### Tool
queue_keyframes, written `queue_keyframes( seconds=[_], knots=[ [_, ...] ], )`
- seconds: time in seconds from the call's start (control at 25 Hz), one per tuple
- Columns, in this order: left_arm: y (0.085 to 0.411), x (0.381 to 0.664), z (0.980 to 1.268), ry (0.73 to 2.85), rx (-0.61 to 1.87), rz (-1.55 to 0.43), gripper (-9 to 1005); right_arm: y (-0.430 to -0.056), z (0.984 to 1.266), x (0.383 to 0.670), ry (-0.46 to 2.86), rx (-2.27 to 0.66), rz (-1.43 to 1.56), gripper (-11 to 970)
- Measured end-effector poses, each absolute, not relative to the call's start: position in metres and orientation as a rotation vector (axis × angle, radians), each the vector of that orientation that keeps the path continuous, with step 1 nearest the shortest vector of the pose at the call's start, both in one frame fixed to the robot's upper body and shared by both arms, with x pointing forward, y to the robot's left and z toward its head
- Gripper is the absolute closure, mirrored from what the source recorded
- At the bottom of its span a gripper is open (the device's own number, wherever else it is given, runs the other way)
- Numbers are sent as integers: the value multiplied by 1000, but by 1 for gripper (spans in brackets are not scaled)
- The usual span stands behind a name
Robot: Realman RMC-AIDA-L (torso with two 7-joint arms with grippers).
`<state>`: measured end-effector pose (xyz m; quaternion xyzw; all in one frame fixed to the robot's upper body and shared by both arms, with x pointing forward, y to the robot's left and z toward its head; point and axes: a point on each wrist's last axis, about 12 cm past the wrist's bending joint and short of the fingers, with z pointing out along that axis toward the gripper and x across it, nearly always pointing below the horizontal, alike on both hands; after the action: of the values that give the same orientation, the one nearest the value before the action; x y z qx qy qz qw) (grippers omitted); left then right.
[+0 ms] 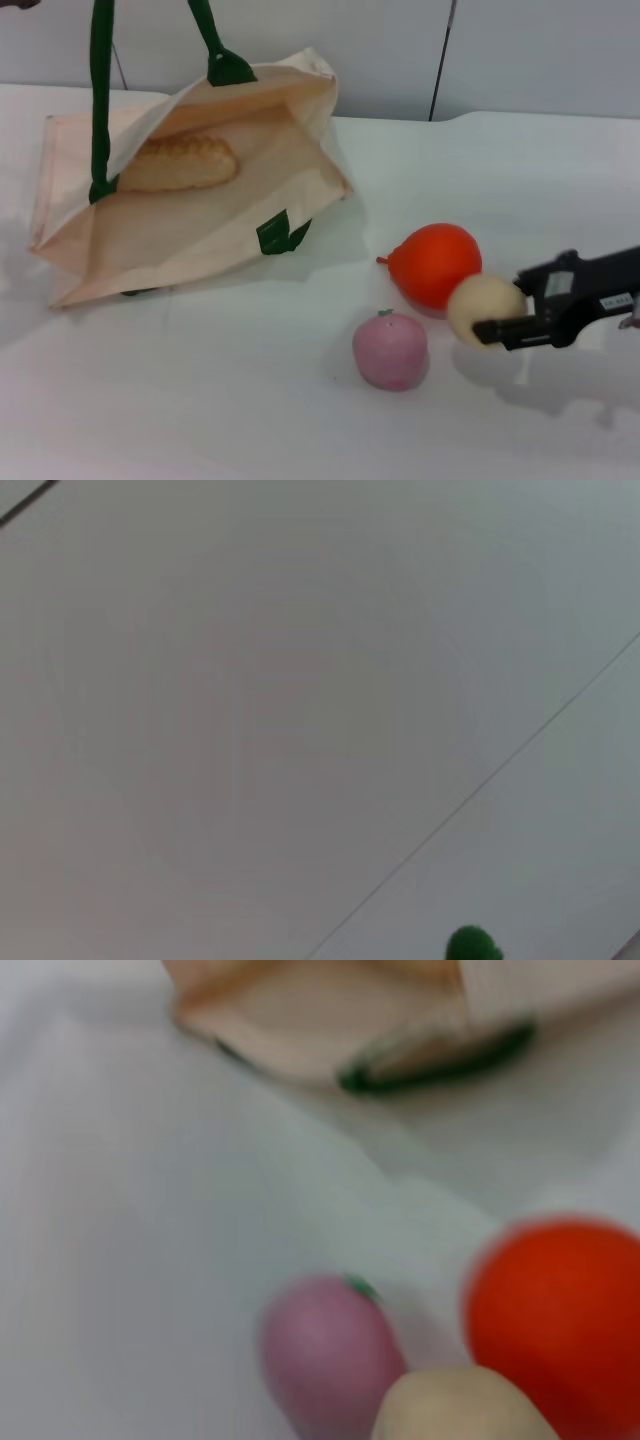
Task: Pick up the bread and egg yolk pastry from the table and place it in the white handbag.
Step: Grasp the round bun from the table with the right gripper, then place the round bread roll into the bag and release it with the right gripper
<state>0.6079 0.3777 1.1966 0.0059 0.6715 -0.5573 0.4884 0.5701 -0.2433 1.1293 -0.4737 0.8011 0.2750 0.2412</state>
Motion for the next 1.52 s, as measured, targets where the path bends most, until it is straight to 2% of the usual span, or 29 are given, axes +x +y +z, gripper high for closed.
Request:
queue_keyframes(
  seconds=[0.12,0.28,0.6,0.8,1.04,1.52],
  knots=[
    [377,609,1198,1628,18,-1364,758,-228,1144,572,2041,-1362,835,401],
    [371,613,1204,1614,46,-1382,757,-189,1158,580,1884,-1490,915,409],
    [350,625,1218,1601,127,-1428,753,-105,1168,593,1673,-1684,961,412],
    [340,629,1219,1601,150,-1447,751,-72,1170,597,1623,-1702,879,414],
    [324,633,1219,1619,190,-1478,749,-58,1163,611,1656,-1579,717,415],
    [313,629,1221,1598,238,-1548,744,-60,1137,643,1800,-1264,389,419]
  ],
)
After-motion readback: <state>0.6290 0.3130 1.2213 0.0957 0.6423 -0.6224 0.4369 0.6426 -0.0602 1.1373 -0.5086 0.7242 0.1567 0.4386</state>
